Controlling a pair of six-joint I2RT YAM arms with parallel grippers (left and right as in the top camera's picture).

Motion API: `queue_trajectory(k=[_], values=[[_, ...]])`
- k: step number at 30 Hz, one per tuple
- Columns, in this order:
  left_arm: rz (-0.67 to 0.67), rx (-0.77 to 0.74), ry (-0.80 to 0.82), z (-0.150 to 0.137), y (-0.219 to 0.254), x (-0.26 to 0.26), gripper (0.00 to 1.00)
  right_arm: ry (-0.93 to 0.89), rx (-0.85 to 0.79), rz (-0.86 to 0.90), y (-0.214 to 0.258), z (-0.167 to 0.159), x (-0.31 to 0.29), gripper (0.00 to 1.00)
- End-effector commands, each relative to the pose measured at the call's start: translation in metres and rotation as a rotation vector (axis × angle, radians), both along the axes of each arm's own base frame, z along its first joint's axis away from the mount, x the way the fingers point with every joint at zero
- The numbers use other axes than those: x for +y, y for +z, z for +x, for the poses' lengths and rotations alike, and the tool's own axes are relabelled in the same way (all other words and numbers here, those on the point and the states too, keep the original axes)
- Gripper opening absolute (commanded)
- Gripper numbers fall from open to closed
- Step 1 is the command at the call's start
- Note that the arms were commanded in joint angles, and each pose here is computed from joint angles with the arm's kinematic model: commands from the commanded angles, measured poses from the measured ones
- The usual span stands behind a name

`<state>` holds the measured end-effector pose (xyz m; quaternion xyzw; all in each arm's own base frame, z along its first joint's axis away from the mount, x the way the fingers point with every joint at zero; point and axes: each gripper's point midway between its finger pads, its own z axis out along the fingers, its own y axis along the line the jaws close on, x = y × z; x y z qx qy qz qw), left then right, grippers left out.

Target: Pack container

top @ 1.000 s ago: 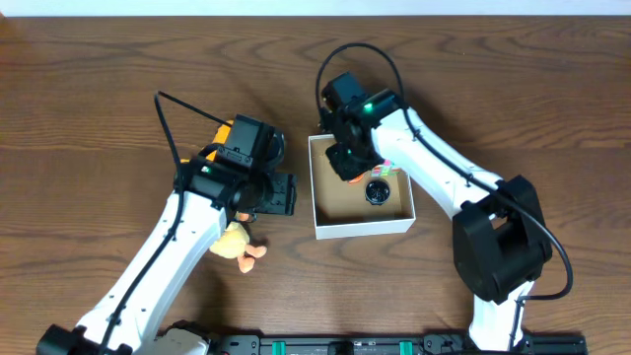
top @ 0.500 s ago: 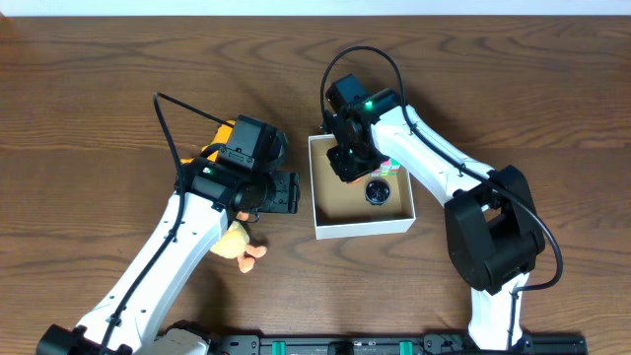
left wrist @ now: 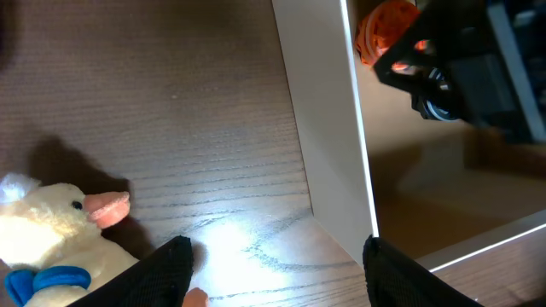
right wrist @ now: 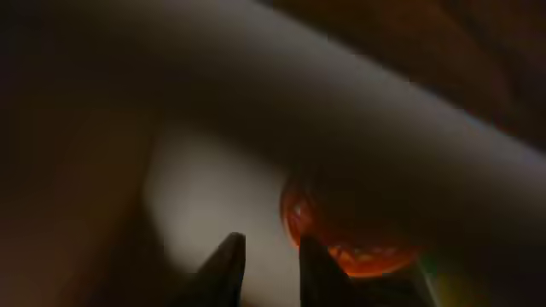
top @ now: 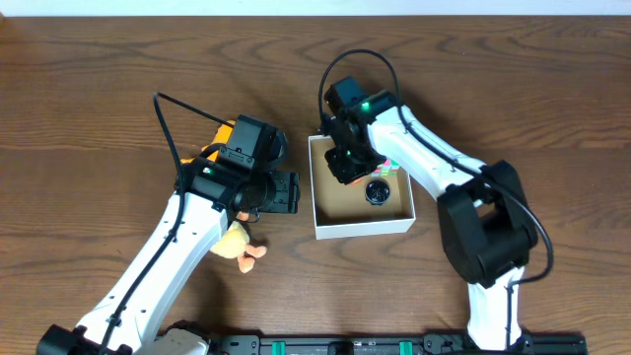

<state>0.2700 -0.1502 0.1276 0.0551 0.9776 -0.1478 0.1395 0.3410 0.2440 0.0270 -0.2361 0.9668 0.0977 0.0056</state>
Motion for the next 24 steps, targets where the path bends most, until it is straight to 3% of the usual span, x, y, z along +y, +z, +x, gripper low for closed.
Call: queue_trajectory(k=[1, 9, 15, 20, 24], values=[[-0.013, -0.020, 0.002, 0.005, 0.008, -0.003, 0.66, 0.013, 0.020, -0.021, -0.012, -0.003, 0.000, 0.24], [-0.016, -0.027, 0.002, 0.006, 0.009, -0.004, 0.67, 0.013, -0.041, -0.098, -0.014, 0.009, -0.014, 0.24], [-0.016, -0.029, 0.002, 0.006, 0.009, -0.004, 0.66, 0.054, 0.011, -0.066, -0.011, -0.004, -0.008, 0.22], [-0.005, -0.035, 0.007, 0.008, 0.009, -0.002, 0.66, 0.055, 0.037, -0.058, 0.006, -0.016, -0.011, 0.19], [0.000, -0.038, 0.009, 0.008, 0.008, -0.001, 0.66, 0.061, 0.014, -0.046, 0.035, -0.021, -0.017, 0.25]])
